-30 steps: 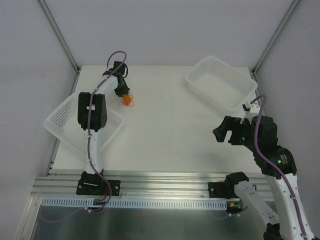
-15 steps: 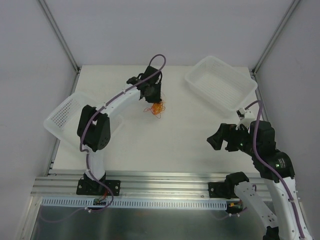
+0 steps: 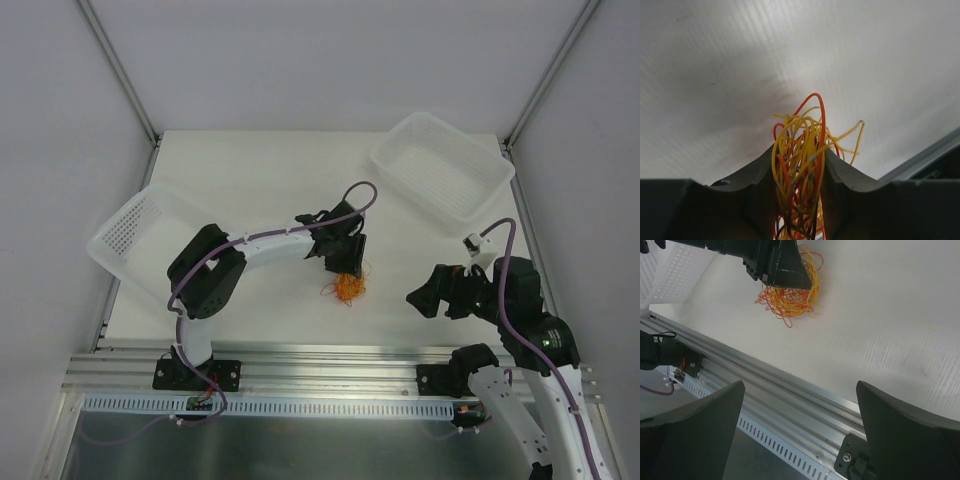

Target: Untangle the cables

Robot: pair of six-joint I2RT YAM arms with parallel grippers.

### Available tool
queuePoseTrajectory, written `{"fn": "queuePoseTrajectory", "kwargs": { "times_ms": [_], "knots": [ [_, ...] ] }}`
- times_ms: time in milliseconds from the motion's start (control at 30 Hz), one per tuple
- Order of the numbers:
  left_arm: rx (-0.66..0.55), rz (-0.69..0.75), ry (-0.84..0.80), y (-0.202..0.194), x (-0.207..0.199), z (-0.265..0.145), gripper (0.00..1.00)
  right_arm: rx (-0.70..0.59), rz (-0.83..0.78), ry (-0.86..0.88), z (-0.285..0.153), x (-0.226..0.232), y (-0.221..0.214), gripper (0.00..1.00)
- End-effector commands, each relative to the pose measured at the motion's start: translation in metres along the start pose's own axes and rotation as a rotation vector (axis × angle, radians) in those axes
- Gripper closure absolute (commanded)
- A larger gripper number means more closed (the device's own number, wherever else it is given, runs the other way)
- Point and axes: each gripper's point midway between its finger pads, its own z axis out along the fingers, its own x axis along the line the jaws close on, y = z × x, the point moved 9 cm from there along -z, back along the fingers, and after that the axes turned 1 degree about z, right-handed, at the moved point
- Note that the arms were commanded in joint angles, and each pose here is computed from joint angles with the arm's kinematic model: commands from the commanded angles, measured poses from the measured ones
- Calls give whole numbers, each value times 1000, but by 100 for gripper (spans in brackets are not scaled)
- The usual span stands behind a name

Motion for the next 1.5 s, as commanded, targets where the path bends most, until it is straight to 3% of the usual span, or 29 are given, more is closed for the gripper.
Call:
{"fn": "queuePoseTrajectory", "kwargs": {
  "times_ms": [0,133,167,267,633,833,933,1467],
  "knots": [
    [-69,-40,-74,1,2,5,55,10,46,44,13,1,1,0],
    [-123,-9,-83,-2,6,-11,35,40,109,45,31,1,4,0],
    [-117,-10,-65,-9,12,-13,19,46,112,34,35,0,6,0],
    [-162,-30,-39,-14,27,-32,2,69,92,-25,47,-1,12,0],
    [-213,-143,-71,-56,51,-81,1,139,-57,-125,115,24,34,12],
    [-195,-152,-82,-53,48,-76,4,150,-128,-145,152,21,38,38],
    [-181,-196,-85,-47,43,-69,4,171,-176,-146,171,19,42,43],
    [-143,-217,-66,-39,29,-41,8,210,-170,-30,227,9,34,49]
  ]
}}
